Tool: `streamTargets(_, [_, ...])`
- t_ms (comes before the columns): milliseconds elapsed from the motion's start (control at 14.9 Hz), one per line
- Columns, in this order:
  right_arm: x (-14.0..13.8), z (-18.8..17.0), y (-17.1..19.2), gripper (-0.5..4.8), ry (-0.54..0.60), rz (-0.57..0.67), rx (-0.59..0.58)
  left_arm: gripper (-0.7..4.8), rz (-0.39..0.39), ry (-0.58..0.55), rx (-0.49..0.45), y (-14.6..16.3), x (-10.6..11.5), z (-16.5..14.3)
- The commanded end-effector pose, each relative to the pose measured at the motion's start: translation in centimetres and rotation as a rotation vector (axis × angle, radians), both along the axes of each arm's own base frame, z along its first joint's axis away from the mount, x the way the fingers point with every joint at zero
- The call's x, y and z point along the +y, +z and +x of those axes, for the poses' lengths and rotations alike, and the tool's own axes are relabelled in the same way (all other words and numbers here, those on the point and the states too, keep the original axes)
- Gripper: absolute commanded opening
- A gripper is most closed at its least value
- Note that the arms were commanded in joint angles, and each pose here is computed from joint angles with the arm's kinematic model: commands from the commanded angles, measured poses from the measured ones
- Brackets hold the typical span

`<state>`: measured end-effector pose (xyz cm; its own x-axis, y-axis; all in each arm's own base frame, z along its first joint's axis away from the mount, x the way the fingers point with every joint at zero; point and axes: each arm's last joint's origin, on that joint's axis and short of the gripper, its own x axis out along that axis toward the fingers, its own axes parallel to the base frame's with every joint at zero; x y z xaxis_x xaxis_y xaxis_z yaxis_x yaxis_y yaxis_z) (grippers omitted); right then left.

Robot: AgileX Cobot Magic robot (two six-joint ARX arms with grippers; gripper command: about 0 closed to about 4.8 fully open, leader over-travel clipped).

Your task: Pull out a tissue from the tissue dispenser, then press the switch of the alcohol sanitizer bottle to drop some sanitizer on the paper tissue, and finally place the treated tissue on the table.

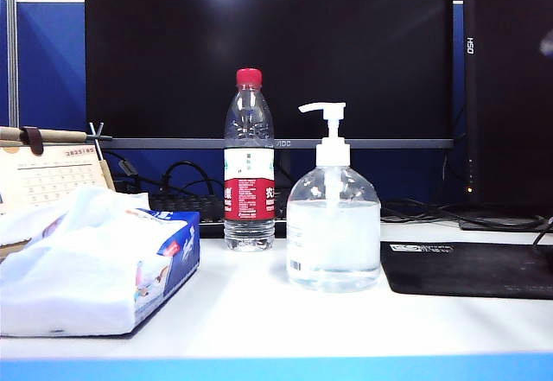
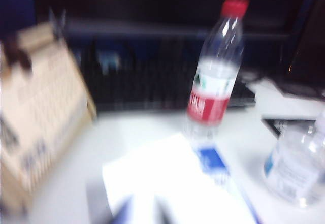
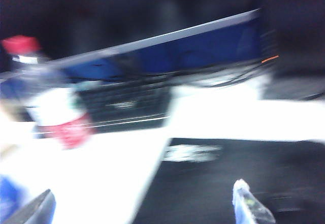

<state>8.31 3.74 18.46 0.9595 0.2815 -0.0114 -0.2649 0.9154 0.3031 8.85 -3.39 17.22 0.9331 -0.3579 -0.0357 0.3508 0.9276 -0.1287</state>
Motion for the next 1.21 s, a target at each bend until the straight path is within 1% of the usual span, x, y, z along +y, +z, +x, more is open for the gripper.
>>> streamTargets(67, [0.4,-0.2,0.8,4.79,0.166,0.078,-0.051,0.95,-0.059,0.013,0.185,-2.4,0.0,0.1])
streamTargets(202, [0.4,-0.2,1.1,4.79,0.154,0.092,-0.082,0.95,-0.085,-0.005,0.163,-2.1,-0.1,0.1])
streamTargets(269, [0.4,-0.3,1.3,4.79,0.153,0.098,-0.096,1.00,-0.086,0.005,0.176,-2.2,-0.1,0.1])
streamTargets(336, [0.4,-0.3,1.5,4.79,0.154,0.108,-0.118,1.96,-0.122,0.022,0.216,-2.5,0.0,0.1])
streamTargets(605, [0.3,-0.3,2.0,4.79,0.154,0.126,-0.159,1.97,-0.310,0.031,0.296,-2.5,-0.1,0.1])
streamTargets(672, [0.3,-0.4,2.1,4.79,0.154,0.133,-0.175,1.97,-0.373,0.016,0.324,-2.5,-0.2,0.1])
streamTargets(739, [0.3,-0.4,2.4,4.79,0.153,0.144,-0.201,1.97,-0.480,-0.006,0.380,-2.5,-0.3,0.1])
streamTargets(873, [0.1,-0.4,2.7,4.79,0.112,0.156,-0.229,1.97,-0.580,-0.046,0.482,-2.7,-0.5,0.2])
streamTargets(940, [0.1,-0.4,2.6,4.79,0.102,0.131,-0.235,1.97,-0.620,-0.031,0.542,-3.0,-0.6,0.3])
streamTargets(1075, [0.1,-0.4,2.6,4.79,0.098,0.102,-0.245,1.98,-0.610,0.013,0.620,-3.7,-0.7,0.6])
streamTargets(1209, [0.1,-0.4,2.6,4.79,0.095,0.085,-0.251,2.06,-0.590,0.056,0.663,-4.2,-0.7,0.8])
